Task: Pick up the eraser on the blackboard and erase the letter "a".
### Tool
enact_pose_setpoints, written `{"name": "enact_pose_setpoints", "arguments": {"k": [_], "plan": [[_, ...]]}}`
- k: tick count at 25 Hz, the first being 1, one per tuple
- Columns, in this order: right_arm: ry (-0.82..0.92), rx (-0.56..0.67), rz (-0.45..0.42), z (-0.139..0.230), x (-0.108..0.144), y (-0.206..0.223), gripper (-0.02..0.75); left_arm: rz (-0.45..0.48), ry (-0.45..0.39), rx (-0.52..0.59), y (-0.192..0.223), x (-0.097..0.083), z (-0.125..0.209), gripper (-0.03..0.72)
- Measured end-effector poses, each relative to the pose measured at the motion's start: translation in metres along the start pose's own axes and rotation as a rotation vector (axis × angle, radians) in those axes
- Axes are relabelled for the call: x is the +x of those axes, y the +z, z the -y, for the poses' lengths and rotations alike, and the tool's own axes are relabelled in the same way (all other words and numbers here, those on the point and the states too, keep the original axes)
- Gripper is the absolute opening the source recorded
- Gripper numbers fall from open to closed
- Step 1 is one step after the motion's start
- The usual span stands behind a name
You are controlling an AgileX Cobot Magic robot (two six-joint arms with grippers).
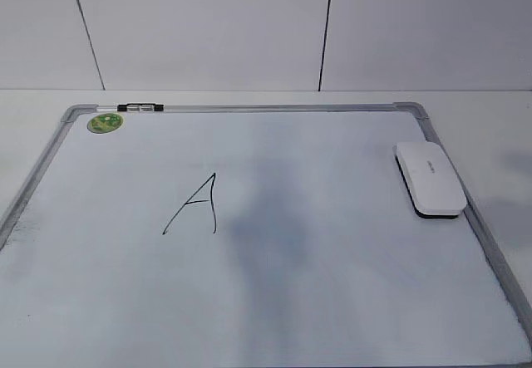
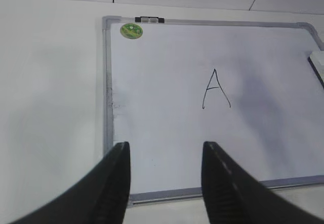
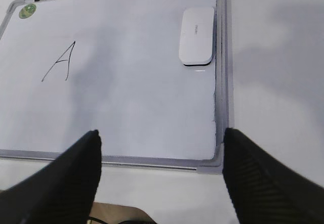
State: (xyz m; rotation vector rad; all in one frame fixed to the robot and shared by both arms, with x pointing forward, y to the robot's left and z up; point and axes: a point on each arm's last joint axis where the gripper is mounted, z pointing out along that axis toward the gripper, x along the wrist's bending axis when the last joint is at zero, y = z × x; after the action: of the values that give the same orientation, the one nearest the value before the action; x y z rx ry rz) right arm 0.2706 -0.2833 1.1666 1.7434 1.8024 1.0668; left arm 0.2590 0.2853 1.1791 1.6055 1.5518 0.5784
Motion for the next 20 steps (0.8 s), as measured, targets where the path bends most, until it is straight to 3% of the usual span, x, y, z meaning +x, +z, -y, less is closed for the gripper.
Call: {"name": "enact_pose_setpoints", "arguments": {"k": [11, 20], "plan": [[-0.056, 0.01, 0.02, 0.056, -0.014, 0.012, 0.593, 0.006, 0.008, 0.021, 0.01, 0.009, 0.053, 0.348], [-0.124, -0.045, 0.12, 0.088, -0.03, 0.014, 0.593, -0.021, 0.083, -0.012, 0.012, 0.016, 0.084, 0.348]]}}
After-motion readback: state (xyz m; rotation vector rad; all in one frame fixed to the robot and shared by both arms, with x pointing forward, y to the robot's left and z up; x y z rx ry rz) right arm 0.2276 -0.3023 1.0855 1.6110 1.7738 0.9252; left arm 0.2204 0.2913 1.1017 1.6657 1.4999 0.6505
